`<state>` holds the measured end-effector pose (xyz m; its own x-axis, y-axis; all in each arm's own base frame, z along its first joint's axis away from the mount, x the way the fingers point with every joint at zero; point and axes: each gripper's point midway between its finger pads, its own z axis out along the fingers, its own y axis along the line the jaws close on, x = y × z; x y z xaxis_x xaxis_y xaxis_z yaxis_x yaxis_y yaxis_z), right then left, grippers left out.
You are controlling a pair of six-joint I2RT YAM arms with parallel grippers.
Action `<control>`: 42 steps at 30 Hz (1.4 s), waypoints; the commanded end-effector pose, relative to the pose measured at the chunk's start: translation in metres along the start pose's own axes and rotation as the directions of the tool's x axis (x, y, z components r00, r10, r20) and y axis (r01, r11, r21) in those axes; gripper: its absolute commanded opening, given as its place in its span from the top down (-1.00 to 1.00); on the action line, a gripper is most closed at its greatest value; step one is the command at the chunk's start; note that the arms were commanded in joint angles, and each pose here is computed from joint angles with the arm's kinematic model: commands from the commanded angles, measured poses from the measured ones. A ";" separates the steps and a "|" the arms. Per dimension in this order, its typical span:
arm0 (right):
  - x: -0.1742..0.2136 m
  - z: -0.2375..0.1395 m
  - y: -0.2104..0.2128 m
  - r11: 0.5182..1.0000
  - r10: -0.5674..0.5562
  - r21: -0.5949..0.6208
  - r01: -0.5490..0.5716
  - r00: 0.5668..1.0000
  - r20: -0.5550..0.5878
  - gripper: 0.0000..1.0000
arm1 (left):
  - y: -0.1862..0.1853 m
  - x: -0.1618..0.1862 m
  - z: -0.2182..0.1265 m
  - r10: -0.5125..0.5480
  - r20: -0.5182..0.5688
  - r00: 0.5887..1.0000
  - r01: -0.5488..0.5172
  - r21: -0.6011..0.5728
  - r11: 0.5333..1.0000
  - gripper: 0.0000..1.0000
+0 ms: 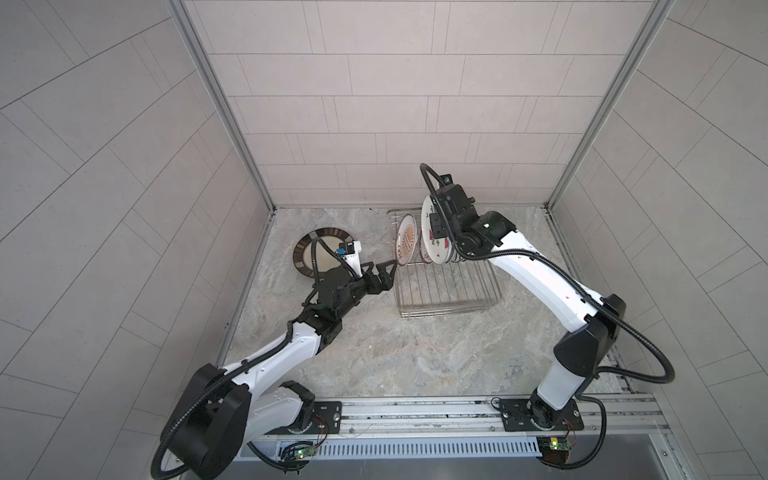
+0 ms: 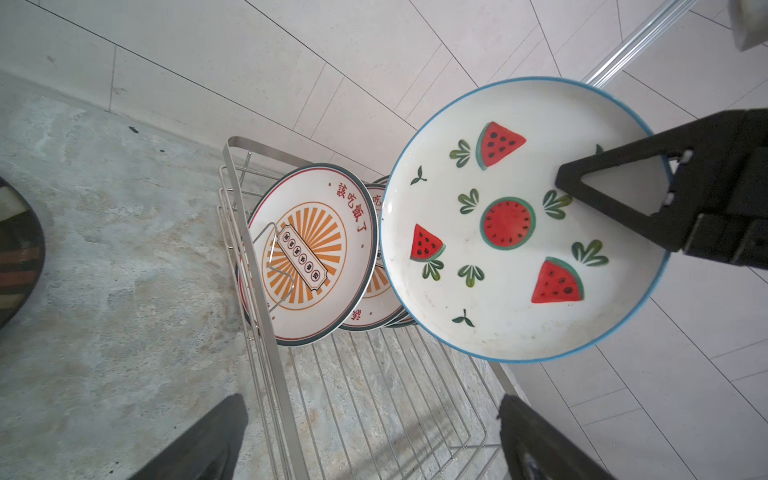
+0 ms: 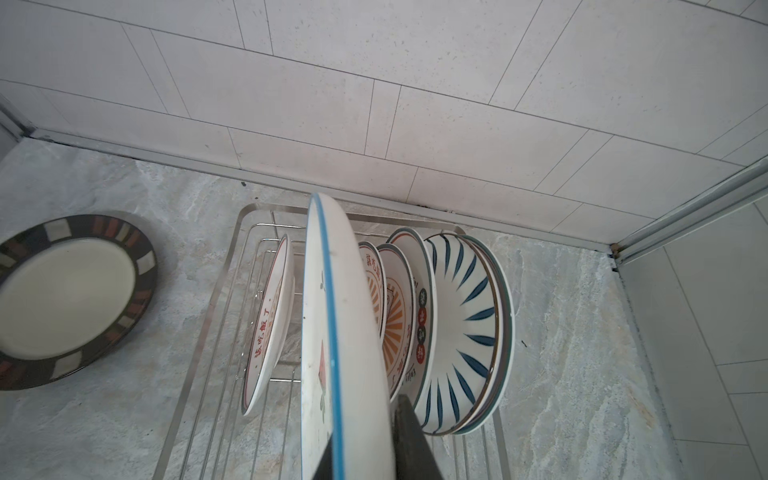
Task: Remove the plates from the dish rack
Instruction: 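Lift the watermelon plate out of the rack with the right gripper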
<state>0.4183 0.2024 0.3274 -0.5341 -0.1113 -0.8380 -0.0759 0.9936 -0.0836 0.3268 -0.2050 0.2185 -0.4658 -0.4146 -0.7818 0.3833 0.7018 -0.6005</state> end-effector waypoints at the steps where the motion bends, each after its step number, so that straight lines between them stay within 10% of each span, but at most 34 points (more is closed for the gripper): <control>1: -0.043 -0.048 -0.011 0.984 0.141 -0.135 -0.117 0.973 0.183 0.90 | -0.016 -0.005 -0.009 0.027 0.016 1.000 -0.028 0.070 0.997 -1.00; 6: -0.029 -0.058 -0.021 0.915 0.278 -0.338 -0.221 0.952 0.131 0.90 | -0.018 0.001 -0.012 0.004 -0.014 1.000 -0.003 0.086 0.996 -1.00; 22: 0.000 -0.057 -0.011 0.489 0.586 -0.740 -0.462 0.802 -0.114 0.90 | -0.031 0.015 -0.034 -0.153 -0.030 0.988 0.155 0.111 0.982 -1.00; 42: 0.017 -0.059 0.054 0.228 0.584 -0.833 -0.505 0.755 -0.298 0.92 | -0.051 -0.008 -0.015 -0.413 0.014 0.911 0.395 0.267 0.879 -0.72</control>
<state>0.3584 0.2393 0.2839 -0.7367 0.4626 -0.4933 -0.3099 0.4175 0.8542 0.2961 -0.2257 0.2376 -0.5806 -0.6414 -0.5015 0.3444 0.3647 -0.8651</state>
